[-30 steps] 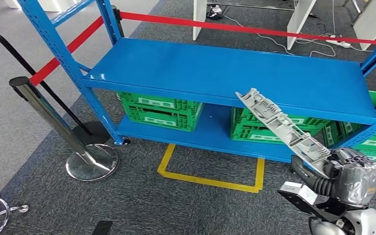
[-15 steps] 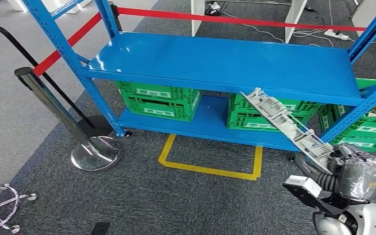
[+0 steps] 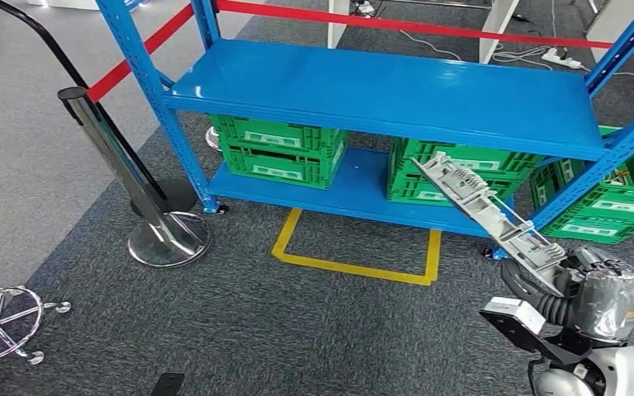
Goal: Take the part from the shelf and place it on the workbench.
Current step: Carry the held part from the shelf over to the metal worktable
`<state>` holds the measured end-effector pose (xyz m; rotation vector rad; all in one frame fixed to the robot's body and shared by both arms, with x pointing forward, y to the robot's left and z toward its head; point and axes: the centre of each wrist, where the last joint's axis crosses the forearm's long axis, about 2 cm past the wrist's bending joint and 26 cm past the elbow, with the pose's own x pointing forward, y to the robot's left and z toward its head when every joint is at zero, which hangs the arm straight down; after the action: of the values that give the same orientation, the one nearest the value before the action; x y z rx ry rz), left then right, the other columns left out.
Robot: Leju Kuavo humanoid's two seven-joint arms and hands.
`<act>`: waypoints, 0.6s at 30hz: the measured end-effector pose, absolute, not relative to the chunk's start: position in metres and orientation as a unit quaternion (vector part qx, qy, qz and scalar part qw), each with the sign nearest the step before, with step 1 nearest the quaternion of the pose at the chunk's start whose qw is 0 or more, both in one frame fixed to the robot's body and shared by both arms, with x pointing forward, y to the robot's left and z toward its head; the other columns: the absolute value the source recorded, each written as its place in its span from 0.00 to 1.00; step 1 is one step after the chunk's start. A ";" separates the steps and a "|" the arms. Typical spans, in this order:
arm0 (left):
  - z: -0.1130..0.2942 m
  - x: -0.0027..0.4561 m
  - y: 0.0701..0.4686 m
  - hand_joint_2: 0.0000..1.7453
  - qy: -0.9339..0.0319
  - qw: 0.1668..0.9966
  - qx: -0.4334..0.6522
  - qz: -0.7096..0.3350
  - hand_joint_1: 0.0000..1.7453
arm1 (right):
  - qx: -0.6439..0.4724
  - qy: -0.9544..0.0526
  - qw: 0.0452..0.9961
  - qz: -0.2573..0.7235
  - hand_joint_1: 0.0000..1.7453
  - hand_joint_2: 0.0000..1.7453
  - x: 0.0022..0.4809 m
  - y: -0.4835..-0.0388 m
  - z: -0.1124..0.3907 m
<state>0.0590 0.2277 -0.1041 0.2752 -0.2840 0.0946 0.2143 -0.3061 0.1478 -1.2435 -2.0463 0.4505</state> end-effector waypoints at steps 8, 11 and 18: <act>-0.105 0.057 0.230 1.00 -0.139 0.979 0.140 0.046 0.00 | -0.480 -0.790 0.342 0.171 1.00 1.00 0.218 -0.306 0.150; -0.105 0.057 0.230 1.00 -0.139 0.979 0.140 0.046 0.00 | -0.480 -0.790 0.342 0.171 1.00 1.00 0.219 -0.306 0.150; -0.104 0.060 0.231 1.00 -0.142 0.979 0.141 0.046 0.00 | -0.479 -0.789 0.343 0.172 1.00 1.00 0.219 -0.307 0.149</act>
<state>0.0598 0.2313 -0.1044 0.2832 -0.2870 0.0936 0.2189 -0.3065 0.1492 -1.2461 -2.0509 0.4474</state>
